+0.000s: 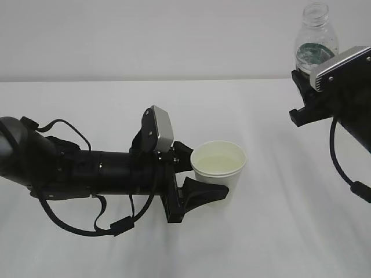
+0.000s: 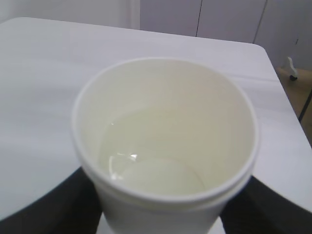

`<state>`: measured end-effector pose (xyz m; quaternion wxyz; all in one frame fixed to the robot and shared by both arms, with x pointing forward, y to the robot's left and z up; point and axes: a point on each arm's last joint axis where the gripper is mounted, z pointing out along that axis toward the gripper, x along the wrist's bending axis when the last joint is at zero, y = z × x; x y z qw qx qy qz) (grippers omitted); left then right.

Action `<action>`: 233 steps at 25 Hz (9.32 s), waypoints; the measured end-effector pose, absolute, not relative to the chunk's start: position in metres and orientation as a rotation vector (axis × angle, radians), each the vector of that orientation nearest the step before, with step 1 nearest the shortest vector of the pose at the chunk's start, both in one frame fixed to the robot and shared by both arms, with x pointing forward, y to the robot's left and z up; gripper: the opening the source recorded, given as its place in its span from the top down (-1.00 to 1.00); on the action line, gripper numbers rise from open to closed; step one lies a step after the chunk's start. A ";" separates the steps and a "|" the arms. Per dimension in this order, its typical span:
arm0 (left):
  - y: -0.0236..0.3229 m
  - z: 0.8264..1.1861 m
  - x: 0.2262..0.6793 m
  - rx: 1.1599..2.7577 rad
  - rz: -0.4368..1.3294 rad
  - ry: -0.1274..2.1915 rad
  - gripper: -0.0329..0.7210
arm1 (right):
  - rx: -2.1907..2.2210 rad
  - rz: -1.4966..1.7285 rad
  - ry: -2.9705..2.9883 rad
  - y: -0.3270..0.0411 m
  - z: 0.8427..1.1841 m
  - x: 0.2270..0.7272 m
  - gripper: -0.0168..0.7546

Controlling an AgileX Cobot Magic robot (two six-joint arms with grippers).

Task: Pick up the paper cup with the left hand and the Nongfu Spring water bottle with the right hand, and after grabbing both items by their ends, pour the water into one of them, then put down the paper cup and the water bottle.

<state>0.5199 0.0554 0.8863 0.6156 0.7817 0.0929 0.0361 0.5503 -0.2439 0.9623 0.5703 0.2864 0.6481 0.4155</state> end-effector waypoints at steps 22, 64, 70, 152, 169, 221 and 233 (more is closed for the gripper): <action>0.055 0.886 0.520 1.801 0.083 0.214 -0.38 | 0.939 1.091 1.419 -0.252 0.961 0.552 -0.10; 0.060 0.894 0.539 1.692 0.292 0.355 -0.38 | 1.151 1.103 1.416 -0.257 0.952 0.552 -0.10; 0.063 0.898 0.545 1.644 0.352 0.400 -0.38 | 1.152 1.102 1.418 -0.257 0.951 0.552 -0.10; 0.277 0.898 0.631 1.390 0.868 1.049 -0.37 | 1.172 1.098 1.424 -0.257 0.950 0.551 -0.09; 0.283 0.859 0.631 1.382 0.844 1.180 -0.36 | 1.176 1.101 1.422 -0.257 0.950 0.551 -0.09; 0.297 0.825 0.611 1.372 0.958 1.314 -0.70 | 1.199 1.114 1.417 -0.257 0.949 0.551 -0.09; 0.293 0.848 0.582 1.403 0.933 1.296 -0.70 | 1.208 1.118 1.414 -0.257 0.949 0.551 -0.09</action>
